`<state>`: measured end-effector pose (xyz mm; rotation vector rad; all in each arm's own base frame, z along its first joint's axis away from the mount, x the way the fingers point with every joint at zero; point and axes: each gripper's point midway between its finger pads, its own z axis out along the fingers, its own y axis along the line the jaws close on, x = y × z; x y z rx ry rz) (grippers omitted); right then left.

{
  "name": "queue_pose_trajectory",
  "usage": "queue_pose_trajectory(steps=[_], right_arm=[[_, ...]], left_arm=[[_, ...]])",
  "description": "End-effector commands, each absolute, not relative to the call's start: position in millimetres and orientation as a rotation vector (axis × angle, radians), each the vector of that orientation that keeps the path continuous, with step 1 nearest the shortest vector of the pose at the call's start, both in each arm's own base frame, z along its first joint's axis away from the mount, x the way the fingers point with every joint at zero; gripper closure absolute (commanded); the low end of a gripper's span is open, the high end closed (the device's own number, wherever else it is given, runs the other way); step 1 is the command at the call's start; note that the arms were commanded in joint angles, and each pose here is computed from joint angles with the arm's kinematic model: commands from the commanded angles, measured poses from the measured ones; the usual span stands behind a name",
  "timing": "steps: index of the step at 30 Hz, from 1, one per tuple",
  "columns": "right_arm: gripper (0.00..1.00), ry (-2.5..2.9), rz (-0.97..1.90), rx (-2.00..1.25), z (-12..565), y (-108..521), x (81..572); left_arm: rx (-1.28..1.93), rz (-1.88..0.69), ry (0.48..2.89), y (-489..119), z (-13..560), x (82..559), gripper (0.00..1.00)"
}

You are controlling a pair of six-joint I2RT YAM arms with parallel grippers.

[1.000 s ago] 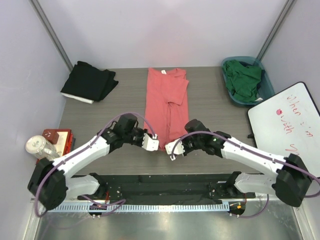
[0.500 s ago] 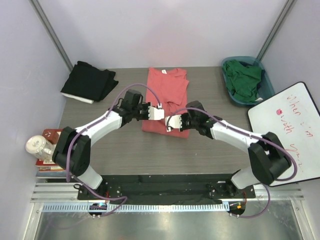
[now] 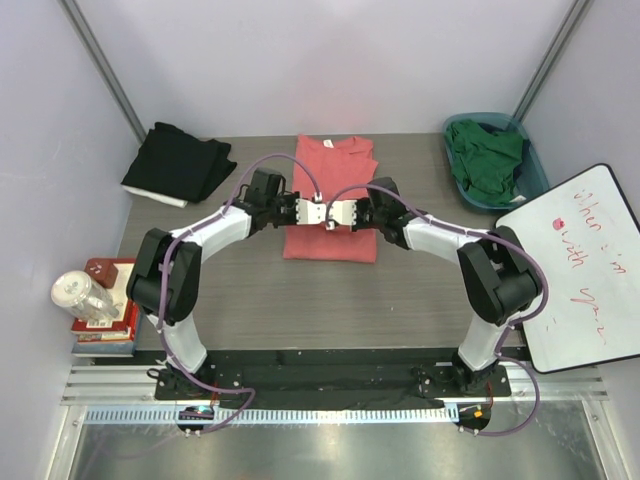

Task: Fold and stack the t-shirts
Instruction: Fold the folded rectangular tshirt in 1/3 of the way

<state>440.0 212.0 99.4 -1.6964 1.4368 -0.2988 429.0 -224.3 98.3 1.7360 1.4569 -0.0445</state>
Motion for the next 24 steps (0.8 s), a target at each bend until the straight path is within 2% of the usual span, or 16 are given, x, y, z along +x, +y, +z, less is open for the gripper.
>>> queue_pose_trajectory(steps=[1, 3, 4, 5, 6, 7, 8, 9, 10, 11, 13, 17, 19, 21, 24], right_arm=[[0.99, 1.373, -0.347, -1.618, 125.1, 220.7, 463.7], [0.99, 1.392, -0.384, -1.601, 120.7, 216.4, 469.4], [0.95, 1.399, -0.408, -1.589, 119.5, 213.4, 471.8], [0.87, 1.399, -0.430, -1.575, 118.4, 212.1, 474.5], [0.70, 1.405, -0.554, -1.473, 128.5, 200.0, 489.0], [0.41, 1.408, -0.612, -1.430, 125.3, 192.8, 491.0], [0.32, 1.401, -0.684, -1.387, 126.7, 186.5, 495.6], [0.28, 1.383, -0.782, -1.288, 135.5, 177.6, 504.2], [0.24, 1.379, -0.840, -1.264, 135.4, 169.6, 506.5], [0.23, 1.376, -0.861, -1.228, 138.6, 167.5, 508.3], [0.23, 1.396, -0.874, -1.153, 145.9, 161.4, 509.8], [0.25, 1.410, -0.872, -1.060, 166.9, 157.1, 510.0], [0.25, 1.423, -0.870, -1.034, 184.0, 154.5, 508.8], [0.25, 1.471, -0.846, -1.040, 184.7, 151.3, 504.2], [0.27, 1.528, -0.714, -1.159, 181.8, 159.1, 483.6]], left_arm=[[1.683, -0.013, 1.340, -235.0, 118.8, 451.7, 0.88], [1.661, -0.009, 1.340, -235.5, 118.5, 455.0, 0.77], [1.643, 0.003, 1.330, -236.4, 120.2, 458.8, 0.65], [1.615, 0.014, 1.314, -239.0, 125.4, 463.6, 0.61], [1.588, 0.015, 1.321, -238.8, 126.5, 466.2, 0.61], [1.567, 0.023, 1.330, -237.7, 126.4, 468.3, 0.60], [1.517, 0.050, 1.298, -240.3, 137.6, 476.2, 0.58], [1.458, 0.044, 1.315, -240.3, 142.5, 479.8, 0.54], [1.416, 0.060, 1.323, -238.6, 145.5, 483.1, 0.42], [1.373, 0.097, 1.321, -235.6, 153.5, 489.1, 0.33], [1.326, 0.118, 1.311, -235.9, 163.8, 493.8, 0.30], [1.304, 0.153, 1.319, -229.6, 177.2, 494.5, 0.34], [1.356, 0.141, 1.336, -225.6, 174.9, 482.2, 0.43], [1.445, 0.078, 1.345, -224.9, 162.9, 456.1, 0.46], [1.584, 0.023, 1.285, -222.0, 149.4, 417.0, 0.45]])
